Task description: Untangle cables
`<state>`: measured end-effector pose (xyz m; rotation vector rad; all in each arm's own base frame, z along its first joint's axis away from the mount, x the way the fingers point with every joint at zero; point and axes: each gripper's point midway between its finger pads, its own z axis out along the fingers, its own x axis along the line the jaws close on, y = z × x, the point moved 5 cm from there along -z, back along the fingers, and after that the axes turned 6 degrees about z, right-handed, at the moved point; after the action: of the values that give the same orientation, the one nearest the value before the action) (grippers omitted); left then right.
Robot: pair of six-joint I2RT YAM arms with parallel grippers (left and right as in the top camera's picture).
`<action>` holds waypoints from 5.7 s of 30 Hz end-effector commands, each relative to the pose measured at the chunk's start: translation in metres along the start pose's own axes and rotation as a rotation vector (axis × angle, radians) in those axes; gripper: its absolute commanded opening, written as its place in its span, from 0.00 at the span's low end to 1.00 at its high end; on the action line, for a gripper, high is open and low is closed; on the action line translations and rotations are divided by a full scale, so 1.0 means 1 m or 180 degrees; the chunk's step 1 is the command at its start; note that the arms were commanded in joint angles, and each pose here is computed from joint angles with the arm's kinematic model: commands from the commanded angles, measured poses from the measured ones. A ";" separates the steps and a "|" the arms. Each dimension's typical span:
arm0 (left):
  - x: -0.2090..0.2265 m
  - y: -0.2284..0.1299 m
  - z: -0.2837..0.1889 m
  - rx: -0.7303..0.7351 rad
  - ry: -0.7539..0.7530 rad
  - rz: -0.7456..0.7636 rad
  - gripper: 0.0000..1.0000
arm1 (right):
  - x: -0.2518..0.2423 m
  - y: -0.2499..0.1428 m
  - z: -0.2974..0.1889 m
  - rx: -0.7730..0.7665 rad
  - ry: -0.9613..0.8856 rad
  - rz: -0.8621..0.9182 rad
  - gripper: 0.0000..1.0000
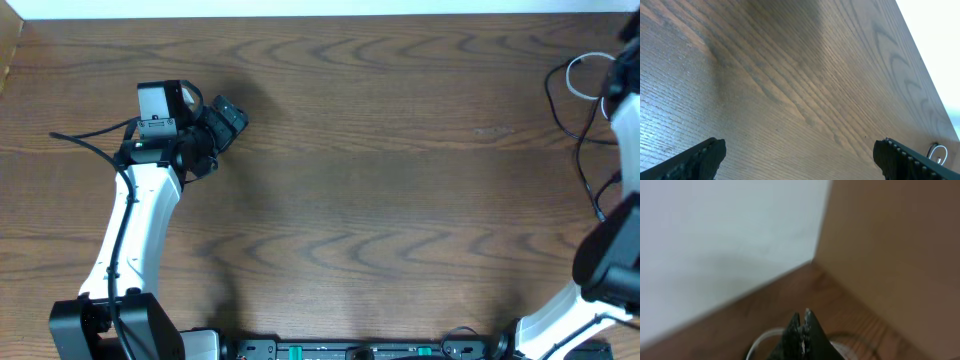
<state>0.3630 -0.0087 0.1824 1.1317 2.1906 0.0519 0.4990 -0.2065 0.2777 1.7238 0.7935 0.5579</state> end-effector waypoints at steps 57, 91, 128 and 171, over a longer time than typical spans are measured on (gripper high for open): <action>0.000 0.003 -0.002 -0.0041 0.0026 0.0044 0.99 | -0.015 -0.054 -0.332 0.0624 0.1827 -0.0208 0.99; 0.000 0.003 -0.002 -0.0040 0.0027 0.0043 0.99 | -0.061 -0.213 -0.302 -0.0448 0.1947 0.0554 0.99; -0.002 0.006 -0.011 -0.0156 0.0036 0.0070 0.99 | -0.061 -0.213 -0.302 -0.0448 0.1947 0.0554 0.99; 0.096 -0.125 -0.071 -0.2699 -0.0039 0.2672 0.99 | -0.061 -0.213 -0.302 -0.0448 0.1947 0.0554 0.99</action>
<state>0.1959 0.0035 0.1569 1.3349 1.2543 1.2054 0.1954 -0.0227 0.1611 1.5029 1.0049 1.2547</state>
